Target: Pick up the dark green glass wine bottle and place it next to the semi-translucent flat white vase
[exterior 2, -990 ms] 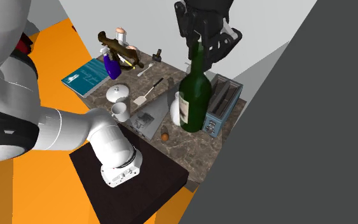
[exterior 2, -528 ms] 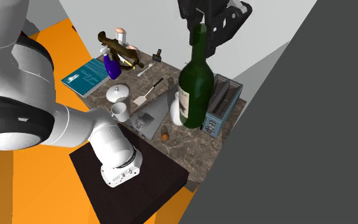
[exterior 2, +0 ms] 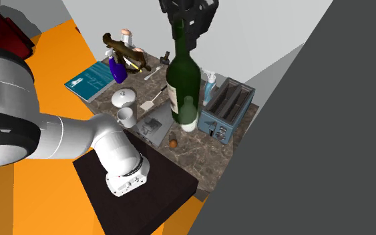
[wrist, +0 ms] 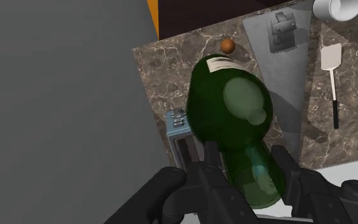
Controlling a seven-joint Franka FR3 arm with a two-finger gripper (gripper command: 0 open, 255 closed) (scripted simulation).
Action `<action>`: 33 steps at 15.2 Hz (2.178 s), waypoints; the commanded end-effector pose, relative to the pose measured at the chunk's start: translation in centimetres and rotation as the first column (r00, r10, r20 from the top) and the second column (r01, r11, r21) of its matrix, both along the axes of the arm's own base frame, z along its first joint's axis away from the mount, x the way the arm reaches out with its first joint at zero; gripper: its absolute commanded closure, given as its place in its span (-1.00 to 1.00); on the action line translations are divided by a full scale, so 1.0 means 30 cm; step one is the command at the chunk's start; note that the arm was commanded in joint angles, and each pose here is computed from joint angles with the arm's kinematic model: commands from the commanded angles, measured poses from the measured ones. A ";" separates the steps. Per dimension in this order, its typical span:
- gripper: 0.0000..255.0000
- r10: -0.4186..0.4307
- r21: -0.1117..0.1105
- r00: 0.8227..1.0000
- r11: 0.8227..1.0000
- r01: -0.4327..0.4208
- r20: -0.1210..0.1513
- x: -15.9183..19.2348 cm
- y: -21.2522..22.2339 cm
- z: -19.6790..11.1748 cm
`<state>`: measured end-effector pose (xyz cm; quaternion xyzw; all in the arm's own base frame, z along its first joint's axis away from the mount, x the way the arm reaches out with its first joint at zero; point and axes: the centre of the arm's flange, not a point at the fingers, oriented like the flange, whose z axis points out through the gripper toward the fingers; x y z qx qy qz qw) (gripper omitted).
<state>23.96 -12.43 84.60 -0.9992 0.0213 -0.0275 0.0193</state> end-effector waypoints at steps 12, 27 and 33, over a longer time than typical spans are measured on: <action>1.00 -0.002 -0.001 1.000 1.000 0.002 0.000 -0.166 0.511 -0.197; 1.00 -0.002 -0.001 1.000 1.000 0.002 0.000 -0.353 1.104 -0.419; 1.00 -0.002 -0.001 1.000 1.000 0.002 0.000 -0.428 1.341 -0.508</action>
